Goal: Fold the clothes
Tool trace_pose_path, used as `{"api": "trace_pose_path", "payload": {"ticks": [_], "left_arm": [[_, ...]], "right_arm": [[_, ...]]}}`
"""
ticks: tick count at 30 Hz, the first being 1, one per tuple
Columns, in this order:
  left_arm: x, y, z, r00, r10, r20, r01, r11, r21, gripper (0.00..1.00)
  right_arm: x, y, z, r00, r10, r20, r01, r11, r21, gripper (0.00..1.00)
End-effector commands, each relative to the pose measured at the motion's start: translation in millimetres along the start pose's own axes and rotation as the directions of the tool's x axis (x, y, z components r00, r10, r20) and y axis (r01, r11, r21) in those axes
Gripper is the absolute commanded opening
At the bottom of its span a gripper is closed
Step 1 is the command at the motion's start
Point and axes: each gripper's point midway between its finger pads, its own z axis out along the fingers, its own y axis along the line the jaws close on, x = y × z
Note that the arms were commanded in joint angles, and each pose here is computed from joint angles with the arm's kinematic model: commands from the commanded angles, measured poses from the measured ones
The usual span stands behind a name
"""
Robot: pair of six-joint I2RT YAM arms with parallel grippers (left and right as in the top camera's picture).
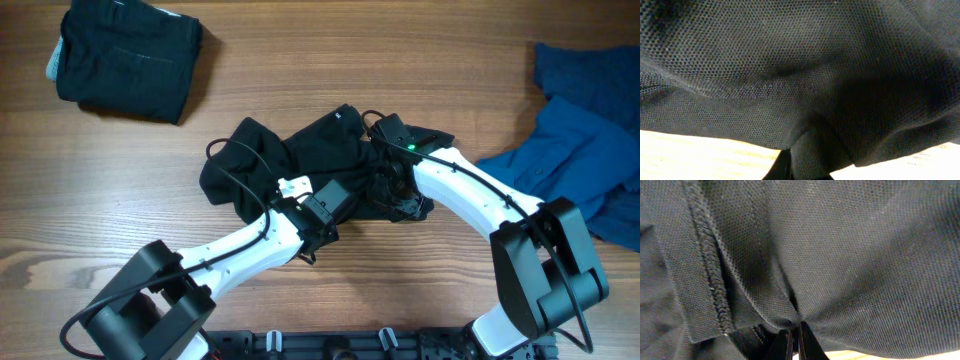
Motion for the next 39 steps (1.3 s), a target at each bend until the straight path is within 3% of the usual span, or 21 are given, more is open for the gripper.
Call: {"api": "trace_pose_path", "payload": {"ticks": [1,11,25,39], "left_arm": [[2,8,0,0.999,0.038,0.000,-0.038,0.999,-0.028,0.04],[-6,10,-57,0.998,0.040,0.052,-0.044,0.997,0.067,0.04],[-13,45,-169,0.975,-0.017,0.223,-0.051,0.953,0.297,0.04],[-27,82,-266,0.925,-0.116,0.362,-0.044,0.913,0.406,0.04]], "right_arm": [[1,-4,-10,1.000,-0.019,0.024,0.019,1.000,0.003,0.04],[3,4,-92,0.984,-0.035,0.176,0.067,0.981,-0.181,0.04],[26,-35,-192,0.923,0.056,0.380,0.079,0.940,-0.331,0.04],[33,-91,-318,0.768,0.185,0.613,0.064,0.931,-0.360,0.04]]}}
